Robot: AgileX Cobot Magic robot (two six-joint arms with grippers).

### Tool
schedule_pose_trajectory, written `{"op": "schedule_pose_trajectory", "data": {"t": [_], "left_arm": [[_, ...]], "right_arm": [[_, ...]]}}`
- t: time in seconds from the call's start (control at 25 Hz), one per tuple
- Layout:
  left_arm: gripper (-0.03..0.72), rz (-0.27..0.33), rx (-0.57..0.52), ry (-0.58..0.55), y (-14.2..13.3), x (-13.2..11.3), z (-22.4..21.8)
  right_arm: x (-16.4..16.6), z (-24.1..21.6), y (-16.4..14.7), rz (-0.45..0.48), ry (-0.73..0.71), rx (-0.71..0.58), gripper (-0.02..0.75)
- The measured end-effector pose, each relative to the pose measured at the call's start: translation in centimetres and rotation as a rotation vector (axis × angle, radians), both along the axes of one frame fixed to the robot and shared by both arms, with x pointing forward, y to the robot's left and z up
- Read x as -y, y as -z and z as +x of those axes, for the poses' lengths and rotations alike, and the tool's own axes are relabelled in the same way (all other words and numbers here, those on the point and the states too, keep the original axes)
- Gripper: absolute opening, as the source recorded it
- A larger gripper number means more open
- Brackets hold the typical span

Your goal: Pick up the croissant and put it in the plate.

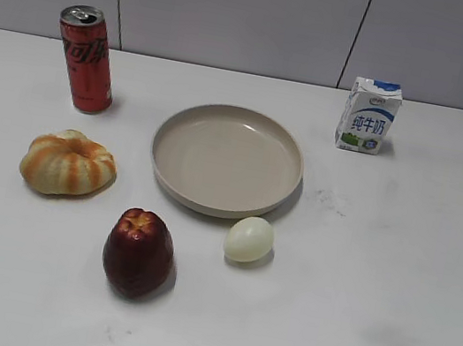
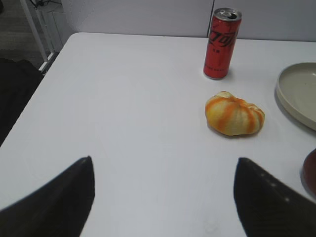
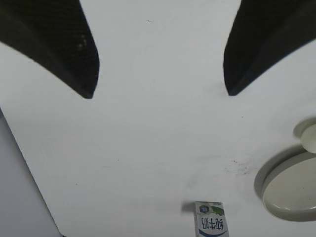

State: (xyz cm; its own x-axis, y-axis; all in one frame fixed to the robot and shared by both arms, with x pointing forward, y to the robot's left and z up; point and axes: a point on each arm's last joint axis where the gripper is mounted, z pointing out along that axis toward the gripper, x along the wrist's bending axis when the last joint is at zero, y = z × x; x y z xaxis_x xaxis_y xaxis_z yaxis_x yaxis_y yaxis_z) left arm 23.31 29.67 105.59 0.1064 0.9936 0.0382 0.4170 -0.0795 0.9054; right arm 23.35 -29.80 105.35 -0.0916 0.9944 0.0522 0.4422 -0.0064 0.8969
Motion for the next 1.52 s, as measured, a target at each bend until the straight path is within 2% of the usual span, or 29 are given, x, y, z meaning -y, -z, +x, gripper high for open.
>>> {"op": "schedule_pose_trajectory", "data": {"t": [0.68,0.8,0.92,1.08,1.2,1.4,1.52], "left_arm": [[0.633,-0.001,-0.013,-0.002,-0.6,0.0,0.9],[0.631,-0.012,0.094,-0.010,-2.6,0.0,2.9],[0.631,-0.039,0.139,-0.015,-3.7,0.2,6.2],[0.631,-0.111,0.004,-0.023,-2.8,0.6,11.8],[0.631,-0.142,-0.194,-0.012,-1.0,1.1,15.9],[0.631,-0.122,-0.483,0.071,1.7,3.1,22.3],[0.631,-0.104,-0.570,0.118,2.7,4.7,25.8]], "right_arm": [[0.0,0.0,0.0,0.000,0.000,0.000,0.593],[0.0,0.0,0.0,0.000,0.000,0.000,0.593],[0.0,0.0,0.0,0.000,0.000,0.000,0.593],[0.0,0.0,0.0,0.000,0.000,0.000,0.593],[0.0,0.0,0.0,0.000,0.000,0.000,0.593],[0.0,0.0,0.0,0.000,0.000,0.000,0.593],[0.0,0.0,0.0,0.000,0.000,0.000,0.593]]}}
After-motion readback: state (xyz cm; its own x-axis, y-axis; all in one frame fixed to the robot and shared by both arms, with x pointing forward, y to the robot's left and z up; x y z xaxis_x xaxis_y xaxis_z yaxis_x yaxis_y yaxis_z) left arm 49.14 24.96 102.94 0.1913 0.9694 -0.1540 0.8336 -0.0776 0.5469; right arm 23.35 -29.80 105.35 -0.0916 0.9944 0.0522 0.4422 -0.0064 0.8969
